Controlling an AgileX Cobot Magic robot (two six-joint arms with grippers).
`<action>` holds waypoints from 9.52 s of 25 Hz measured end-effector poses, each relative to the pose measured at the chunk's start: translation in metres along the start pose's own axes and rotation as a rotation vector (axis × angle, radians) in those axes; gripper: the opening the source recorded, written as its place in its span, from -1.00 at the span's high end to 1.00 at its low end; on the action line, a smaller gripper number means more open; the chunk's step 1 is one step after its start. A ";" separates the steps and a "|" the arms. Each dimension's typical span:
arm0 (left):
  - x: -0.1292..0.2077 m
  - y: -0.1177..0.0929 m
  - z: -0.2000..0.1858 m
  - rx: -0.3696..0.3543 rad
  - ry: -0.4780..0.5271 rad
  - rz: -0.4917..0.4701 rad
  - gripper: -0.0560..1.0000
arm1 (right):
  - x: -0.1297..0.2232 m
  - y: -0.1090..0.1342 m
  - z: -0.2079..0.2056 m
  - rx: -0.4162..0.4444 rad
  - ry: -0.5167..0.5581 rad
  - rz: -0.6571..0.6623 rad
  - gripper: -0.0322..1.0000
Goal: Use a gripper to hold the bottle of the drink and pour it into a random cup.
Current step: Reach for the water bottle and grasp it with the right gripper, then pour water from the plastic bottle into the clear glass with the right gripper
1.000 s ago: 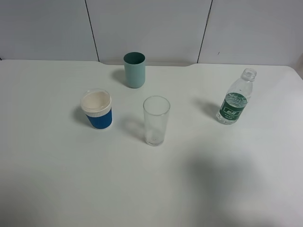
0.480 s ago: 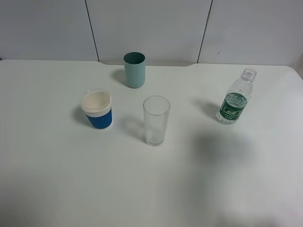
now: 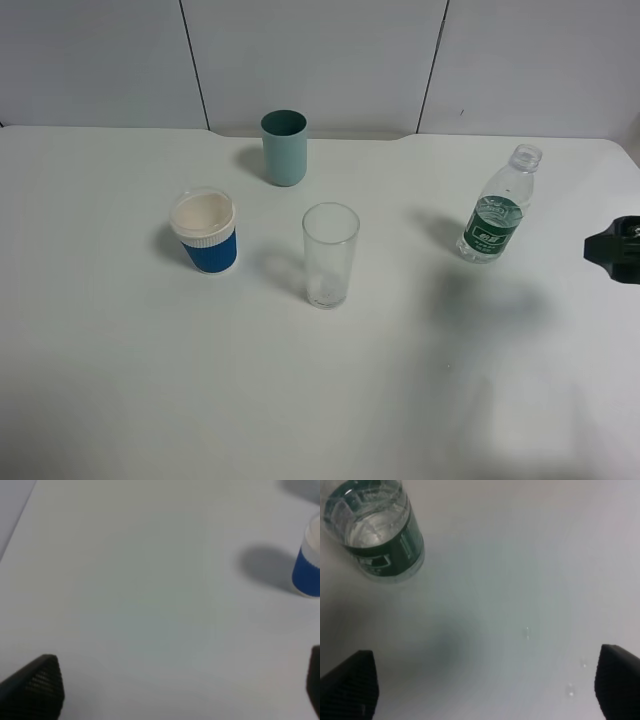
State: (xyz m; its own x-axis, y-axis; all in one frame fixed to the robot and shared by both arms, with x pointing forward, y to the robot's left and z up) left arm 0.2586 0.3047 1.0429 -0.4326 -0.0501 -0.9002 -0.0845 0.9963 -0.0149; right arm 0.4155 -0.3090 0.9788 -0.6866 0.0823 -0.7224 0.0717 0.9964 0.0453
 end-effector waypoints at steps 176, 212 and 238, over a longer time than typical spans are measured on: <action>0.000 0.000 0.000 0.001 0.000 0.000 -0.96 | -0.086 0.235 0.097 -0.338 -0.407 -1.487 -0.14; 0.000 0.000 0.000 0.000 0.000 0.000 -0.96 | -0.085 0.213 0.099 -0.390 -0.542 -1.925 -0.14; 0.000 0.000 0.000 0.000 0.000 0.000 -0.96 | -0.090 0.207 0.103 -0.269 -0.536 -2.082 -0.14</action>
State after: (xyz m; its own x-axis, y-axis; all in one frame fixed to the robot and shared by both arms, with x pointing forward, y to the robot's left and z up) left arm 0.2586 0.3046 1.0429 -0.4326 -0.0504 -0.9002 -0.0842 0.9963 -0.0153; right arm 0.5665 -0.1124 0.9825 0.5981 -0.7969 0.0844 -0.4179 -0.4000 -0.8157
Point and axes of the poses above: a point on each arm's last joint axis where the gripper is mounted, z pointing out along that axis toward the gripper, y along the wrist's bending axis when the last joint is at zero, x = y × z, the point moved 3 cm from there along z, pointing out along that axis toward the gripper, and after that the axes turned 2 degrees about -z, right-handed, at the moved point
